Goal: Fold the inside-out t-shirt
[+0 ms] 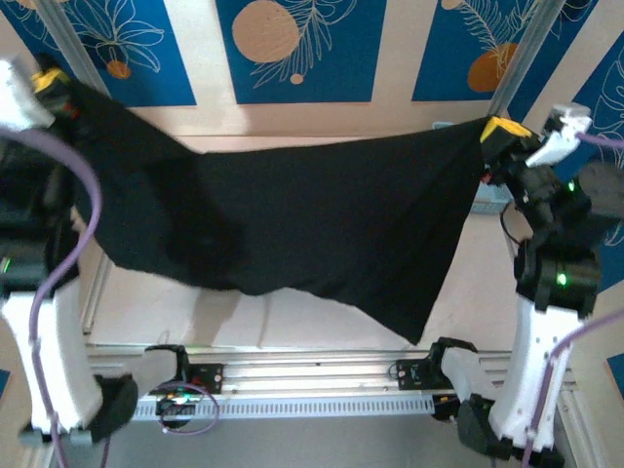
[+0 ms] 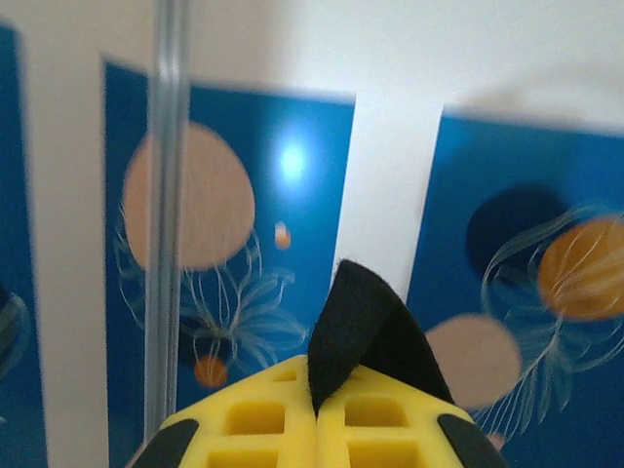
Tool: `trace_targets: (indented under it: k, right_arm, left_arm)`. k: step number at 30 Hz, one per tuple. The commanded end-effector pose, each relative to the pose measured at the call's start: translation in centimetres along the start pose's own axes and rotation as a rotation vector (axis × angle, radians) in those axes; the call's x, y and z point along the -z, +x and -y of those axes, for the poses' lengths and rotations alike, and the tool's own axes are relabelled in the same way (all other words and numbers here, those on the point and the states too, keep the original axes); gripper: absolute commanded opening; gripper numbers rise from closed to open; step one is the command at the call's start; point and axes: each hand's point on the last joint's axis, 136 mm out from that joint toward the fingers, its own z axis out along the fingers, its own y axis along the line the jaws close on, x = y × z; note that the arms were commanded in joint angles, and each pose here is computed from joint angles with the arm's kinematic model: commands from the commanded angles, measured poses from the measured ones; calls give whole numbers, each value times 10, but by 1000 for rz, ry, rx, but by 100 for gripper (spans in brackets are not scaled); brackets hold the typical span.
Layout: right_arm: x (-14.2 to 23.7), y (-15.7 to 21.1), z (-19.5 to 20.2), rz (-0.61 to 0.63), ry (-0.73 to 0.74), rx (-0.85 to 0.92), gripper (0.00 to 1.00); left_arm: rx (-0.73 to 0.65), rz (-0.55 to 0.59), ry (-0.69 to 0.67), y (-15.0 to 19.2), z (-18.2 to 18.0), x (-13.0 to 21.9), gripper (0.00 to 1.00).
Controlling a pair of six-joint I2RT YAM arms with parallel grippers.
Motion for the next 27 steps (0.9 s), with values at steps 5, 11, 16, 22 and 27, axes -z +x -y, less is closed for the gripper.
trace_targets:
  k: [5,11,16,22,27]
  right_arm:
    - [-96,25,19,-94,-71,-5,0]
    - [-123,24,14,-127,-87,13,0]
    - [-94,0,0,-76,-75,52,0]
    - [-26,-37,-26,34,-42,116,0]
    - [38,-71,-49,154,-4,179,0]
  left_arm:
    - [-35,-33,-25,23,-1,-96,0]
    - [8,11,31,5,10,-102,0]
    - [28,102,63,-37,13,-58,0]
    - [46,249,102,-95,15,25,0]
    - [45,414,99,-145,9,105,0]
